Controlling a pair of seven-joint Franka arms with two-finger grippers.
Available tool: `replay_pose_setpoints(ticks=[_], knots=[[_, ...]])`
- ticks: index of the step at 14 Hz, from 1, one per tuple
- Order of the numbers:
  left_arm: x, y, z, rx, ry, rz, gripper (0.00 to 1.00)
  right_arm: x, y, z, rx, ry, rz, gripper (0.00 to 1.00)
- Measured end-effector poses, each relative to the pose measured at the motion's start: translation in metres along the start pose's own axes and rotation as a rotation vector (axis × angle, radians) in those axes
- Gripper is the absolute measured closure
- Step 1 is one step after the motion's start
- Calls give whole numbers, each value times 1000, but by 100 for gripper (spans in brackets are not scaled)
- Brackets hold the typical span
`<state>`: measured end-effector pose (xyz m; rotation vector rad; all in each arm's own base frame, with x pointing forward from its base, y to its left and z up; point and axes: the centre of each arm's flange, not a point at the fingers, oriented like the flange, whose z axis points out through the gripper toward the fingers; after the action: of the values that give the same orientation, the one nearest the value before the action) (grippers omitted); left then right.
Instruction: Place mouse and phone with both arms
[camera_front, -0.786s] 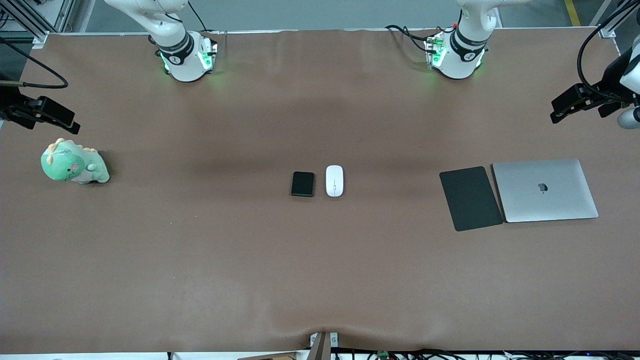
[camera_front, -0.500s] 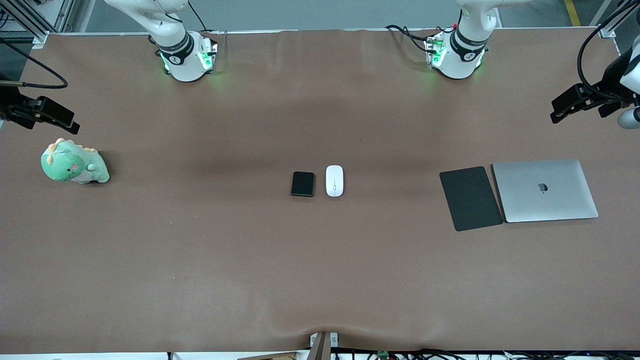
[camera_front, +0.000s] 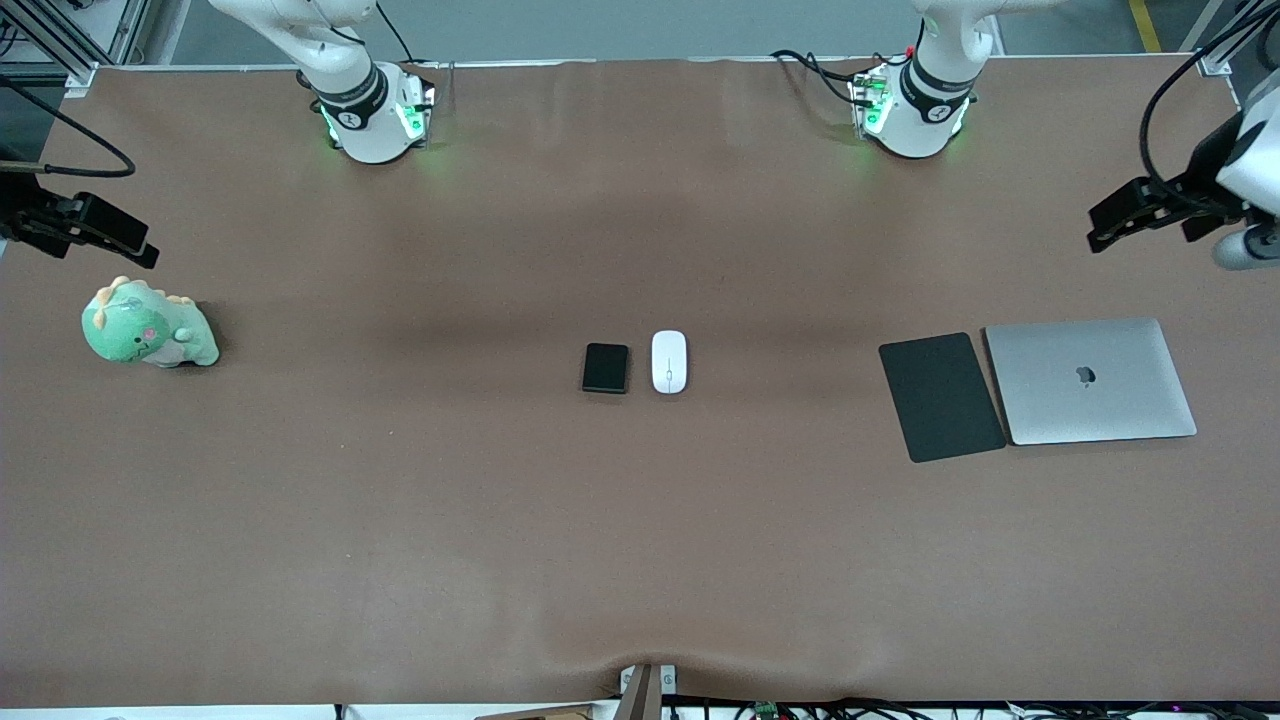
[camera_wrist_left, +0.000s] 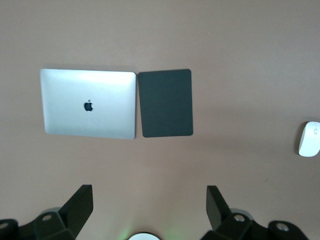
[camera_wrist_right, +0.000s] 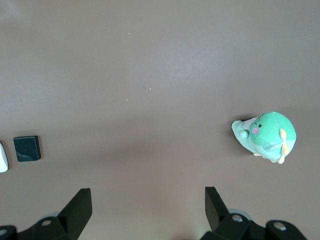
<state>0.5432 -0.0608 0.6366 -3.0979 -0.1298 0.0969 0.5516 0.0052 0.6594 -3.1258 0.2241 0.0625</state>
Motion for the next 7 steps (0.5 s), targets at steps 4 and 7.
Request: replay_pose_setpoints(ticks=[4, 7], knots=[[15, 88, 56, 7, -67, 43, 0, 0, -1, 0, 0, 0, -1, 0], [24, 155, 110, 12, -102, 91, 0, 0, -1, 0, 0, 0, -2, 0]])
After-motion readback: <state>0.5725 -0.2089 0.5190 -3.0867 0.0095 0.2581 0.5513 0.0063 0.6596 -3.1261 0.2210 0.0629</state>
